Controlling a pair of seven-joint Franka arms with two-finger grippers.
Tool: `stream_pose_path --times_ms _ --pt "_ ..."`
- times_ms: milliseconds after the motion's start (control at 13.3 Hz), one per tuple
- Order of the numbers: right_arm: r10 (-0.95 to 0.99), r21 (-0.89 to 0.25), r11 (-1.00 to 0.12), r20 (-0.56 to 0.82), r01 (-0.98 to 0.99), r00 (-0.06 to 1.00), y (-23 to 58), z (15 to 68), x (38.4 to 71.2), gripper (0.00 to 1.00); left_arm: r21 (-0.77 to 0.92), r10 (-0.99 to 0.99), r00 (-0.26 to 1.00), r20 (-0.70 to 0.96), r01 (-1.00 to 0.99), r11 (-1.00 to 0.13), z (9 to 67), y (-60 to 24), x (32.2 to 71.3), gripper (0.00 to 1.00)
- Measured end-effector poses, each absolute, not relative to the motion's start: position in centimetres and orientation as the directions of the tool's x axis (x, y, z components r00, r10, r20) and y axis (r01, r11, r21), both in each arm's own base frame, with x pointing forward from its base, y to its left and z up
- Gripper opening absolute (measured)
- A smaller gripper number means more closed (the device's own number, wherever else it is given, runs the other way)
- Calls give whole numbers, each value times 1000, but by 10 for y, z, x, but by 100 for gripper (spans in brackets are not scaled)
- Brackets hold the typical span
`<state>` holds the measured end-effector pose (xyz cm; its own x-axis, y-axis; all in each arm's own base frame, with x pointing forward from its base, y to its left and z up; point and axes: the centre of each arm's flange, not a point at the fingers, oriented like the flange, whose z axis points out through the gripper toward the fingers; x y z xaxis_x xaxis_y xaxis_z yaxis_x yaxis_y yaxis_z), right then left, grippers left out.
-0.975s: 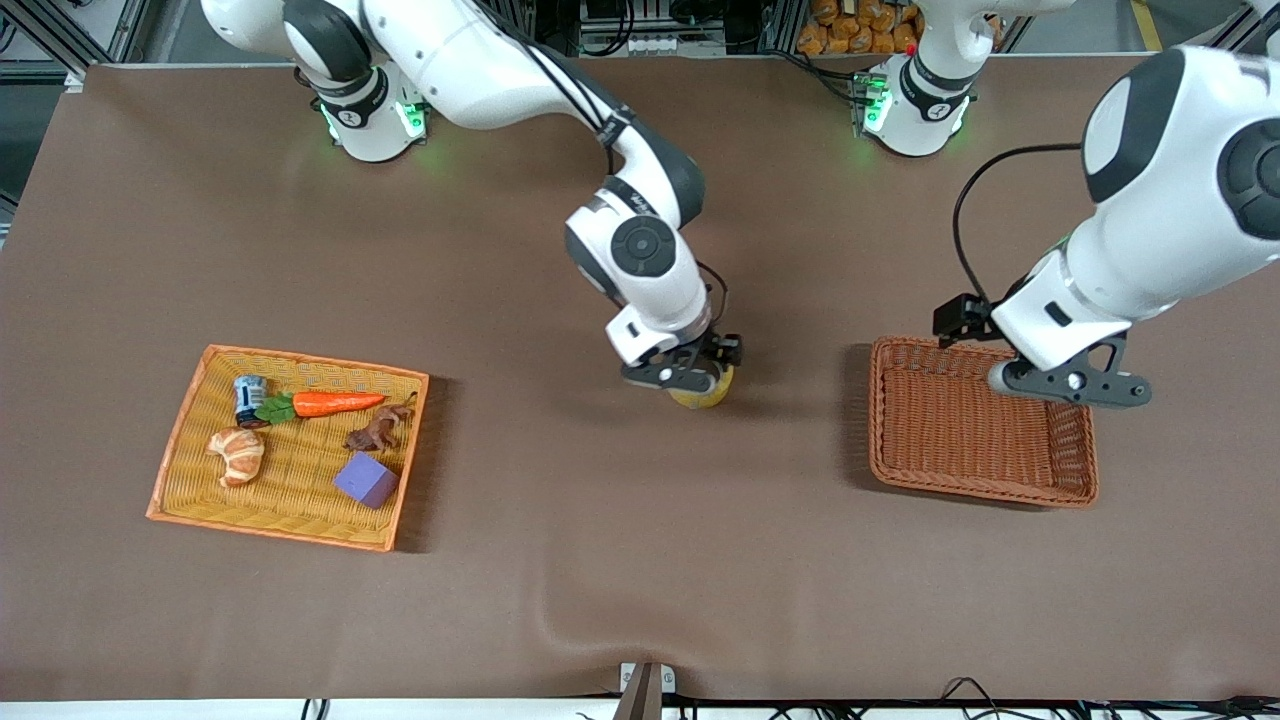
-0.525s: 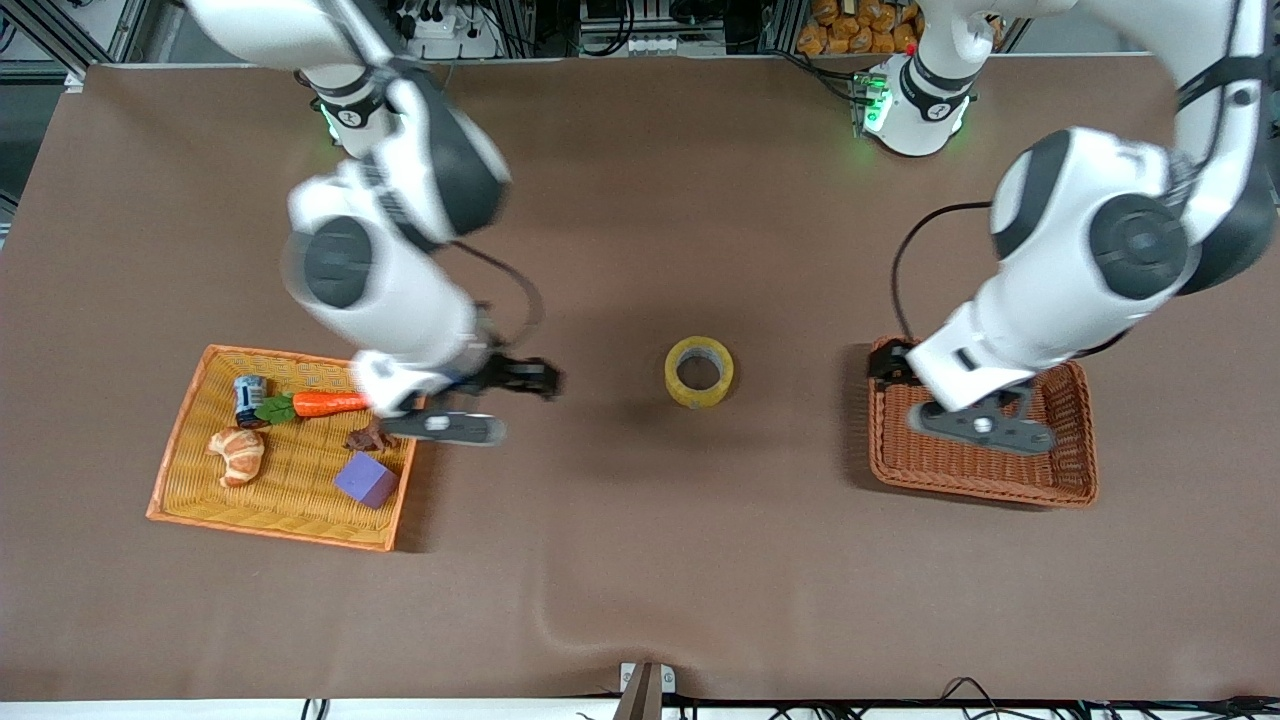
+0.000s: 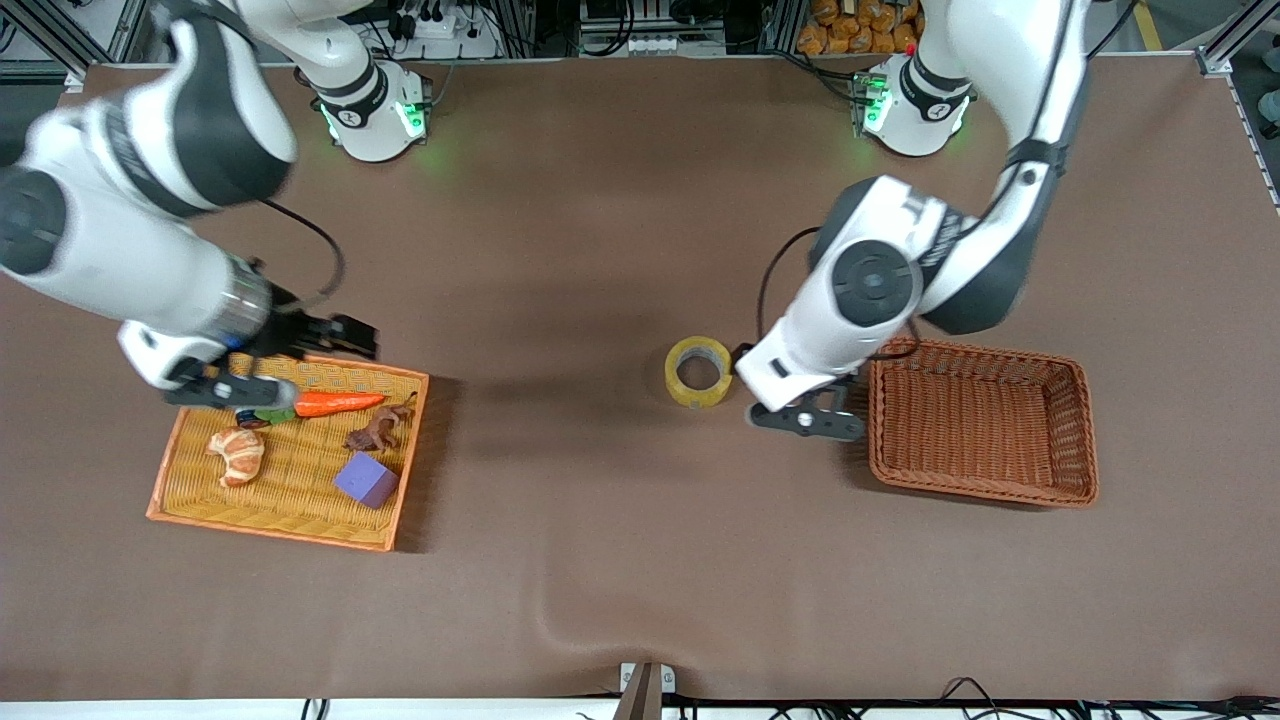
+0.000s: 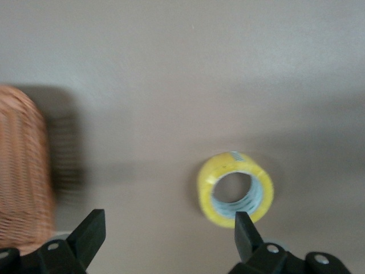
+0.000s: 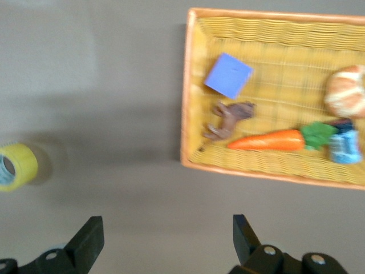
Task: Transfer tape with both arms
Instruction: 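Withdraw the right gripper while the left gripper reaches down to the tape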
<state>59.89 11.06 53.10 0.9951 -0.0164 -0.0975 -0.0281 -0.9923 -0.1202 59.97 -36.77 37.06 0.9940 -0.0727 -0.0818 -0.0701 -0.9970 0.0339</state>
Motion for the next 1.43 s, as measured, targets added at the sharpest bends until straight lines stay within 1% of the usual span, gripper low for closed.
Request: stream_pose_path --times_ms 225,375,525,750,975,1050,1275,1425 --pt "-65 -110 -991 -54 -71 996 37 581 577 100 33 -11 996 -87 -8 -999 299 -402 568 100" --pt "-93 -115 -989 -24 -95 995 -9 602 564 100 30 6 996 -89 9 -1000 258 -402 545 100" --pt "-83 -96 -992 -30 -86 996 -24 614 547 100 24 13 996 -93 16 -1000 233 -390 533 100" --pt "-74 -27 -997 -47 -75 996 -28 614 536 100 18 19 995 -100 21 -1000 217 -381 524 100" --pt "-13 -27 -1000 -73 -15 997 -62 593 533 100 -5 -12 996 -87 -13 -1000 213 -380 520 100" --pt "-7 -29 -1000 -75 -9 997 -68 590 532 100 -12 -19 996 -85 -20 -1000 211 -380 519 91" --pt "3 -29 -1000 -75 1 997 -65 591 532 100 -6 -25 997 -76 -26 -1000 212 -383 518 54" --pt "4 -32 -999 -97 1 995 -65 599 528 100 -1 -14 997 -71 -14 -1000 213 -386 517 31"
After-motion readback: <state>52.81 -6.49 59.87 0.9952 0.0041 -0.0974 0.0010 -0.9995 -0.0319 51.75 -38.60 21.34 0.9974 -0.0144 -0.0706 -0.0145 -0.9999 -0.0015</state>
